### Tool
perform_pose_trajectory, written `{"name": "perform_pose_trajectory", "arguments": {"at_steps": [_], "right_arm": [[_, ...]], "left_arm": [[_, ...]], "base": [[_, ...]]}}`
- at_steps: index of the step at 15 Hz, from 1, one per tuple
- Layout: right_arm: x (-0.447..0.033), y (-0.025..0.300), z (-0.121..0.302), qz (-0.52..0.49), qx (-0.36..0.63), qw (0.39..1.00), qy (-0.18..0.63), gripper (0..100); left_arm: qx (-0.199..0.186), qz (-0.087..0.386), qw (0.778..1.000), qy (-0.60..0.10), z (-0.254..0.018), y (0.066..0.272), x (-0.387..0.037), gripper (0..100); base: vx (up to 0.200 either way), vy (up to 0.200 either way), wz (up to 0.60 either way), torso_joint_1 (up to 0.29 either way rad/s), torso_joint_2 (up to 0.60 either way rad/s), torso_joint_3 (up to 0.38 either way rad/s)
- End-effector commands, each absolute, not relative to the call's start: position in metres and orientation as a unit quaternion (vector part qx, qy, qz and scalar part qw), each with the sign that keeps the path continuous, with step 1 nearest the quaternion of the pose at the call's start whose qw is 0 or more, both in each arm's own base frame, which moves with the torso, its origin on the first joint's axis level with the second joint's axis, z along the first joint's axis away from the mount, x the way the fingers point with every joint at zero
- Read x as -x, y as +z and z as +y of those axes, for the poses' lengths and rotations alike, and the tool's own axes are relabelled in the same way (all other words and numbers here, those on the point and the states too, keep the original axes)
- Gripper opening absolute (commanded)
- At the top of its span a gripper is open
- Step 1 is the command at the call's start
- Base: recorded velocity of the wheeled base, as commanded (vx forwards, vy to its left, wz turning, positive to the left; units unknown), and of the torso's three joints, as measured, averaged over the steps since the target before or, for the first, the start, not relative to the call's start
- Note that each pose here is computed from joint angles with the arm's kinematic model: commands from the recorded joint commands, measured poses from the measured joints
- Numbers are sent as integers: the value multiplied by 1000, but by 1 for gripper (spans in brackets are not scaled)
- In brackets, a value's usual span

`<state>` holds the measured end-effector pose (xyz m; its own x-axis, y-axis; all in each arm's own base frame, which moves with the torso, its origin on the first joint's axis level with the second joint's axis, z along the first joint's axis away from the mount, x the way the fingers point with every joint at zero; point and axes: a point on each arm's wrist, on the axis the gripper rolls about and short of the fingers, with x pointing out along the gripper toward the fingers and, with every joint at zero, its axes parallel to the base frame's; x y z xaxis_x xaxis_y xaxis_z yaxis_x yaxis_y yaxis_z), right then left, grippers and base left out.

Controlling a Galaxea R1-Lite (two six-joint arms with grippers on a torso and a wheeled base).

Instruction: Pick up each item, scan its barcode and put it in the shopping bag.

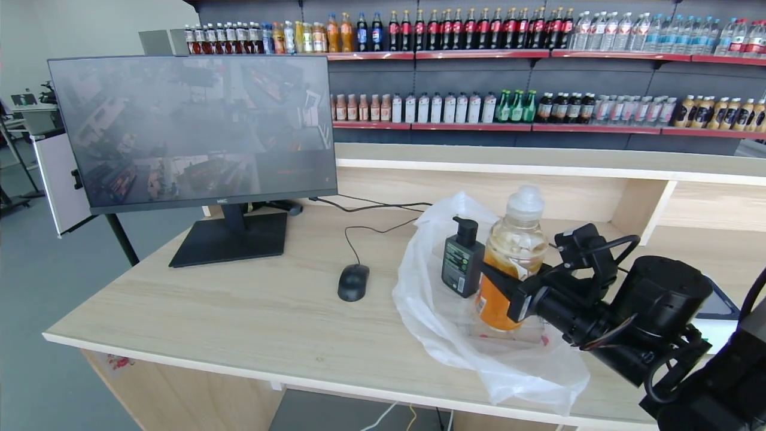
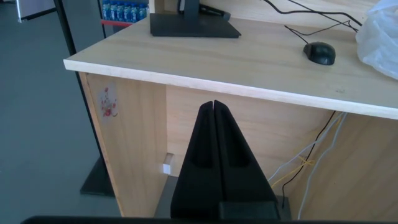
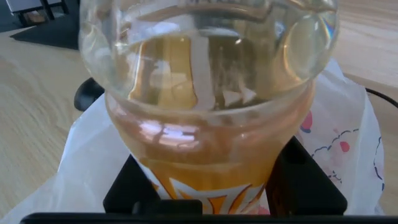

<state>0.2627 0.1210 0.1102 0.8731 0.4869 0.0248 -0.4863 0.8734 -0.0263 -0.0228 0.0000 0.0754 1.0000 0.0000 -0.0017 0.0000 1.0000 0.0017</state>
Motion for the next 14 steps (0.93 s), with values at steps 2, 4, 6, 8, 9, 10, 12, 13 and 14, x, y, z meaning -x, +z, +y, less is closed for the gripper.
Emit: {"name": "perform_pose_trajectory", "arguments": {"at_steps": [2, 4, 6, 8, 9, 10, 12, 13, 14], "right_arm": [[-266, 99, 123, 4, 13, 967, 253, 0], [-266, 93, 123, 15, 15, 967, 253, 0], [-266, 91, 123, 19, 16, 967, 254, 0], [-265, 89, 123, 24, 16, 967, 254, 0], [-265, 88, 123, 26, 16, 967, 254, 0], [-265, 86, 123, 29, 15, 967, 254, 0], [-265, 85, 123, 32, 13, 967, 253, 0], [-262, 84, 122, 38, 14, 966, 253, 0], [-258, 80, 120, 49, 16, 966, 253, 0]], "left_arm": [[-1, 0, 1000, 0, 0, 76, 23, 0], [-1, 1, 1000, 0, 0, 75, 23, 0], [-1, 1, 1000, 0, 0, 75, 23, 0], [-1, 0, 1000, 0, 0, 76, 23, 0], [-1, 1, 1000, 0, 0, 75, 23, 0], [-1, 1, 1000, 0, 0, 75, 23, 0], [-1, 1, 1000, 0, 0, 75, 23, 0], [-1, 1, 1000, 0, 0, 75, 23, 0], [-1, 1, 1000, 0, 0, 75, 23, 0]], "base": [[0, 0, 0, 0, 0, 0], [0, 0, 0, 0, 0, 0], [0, 0, 0, 0, 0, 0], [0, 0, 0, 0, 0, 0], [0, 0, 0, 0, 0, 0], [0, 0, 0, 0, 0, 0], [0, 0, 0, 0, 0, 0], [0, 0, 0, 0, 0, 0], [0, 0, 0, 0, 0, 0]]}}
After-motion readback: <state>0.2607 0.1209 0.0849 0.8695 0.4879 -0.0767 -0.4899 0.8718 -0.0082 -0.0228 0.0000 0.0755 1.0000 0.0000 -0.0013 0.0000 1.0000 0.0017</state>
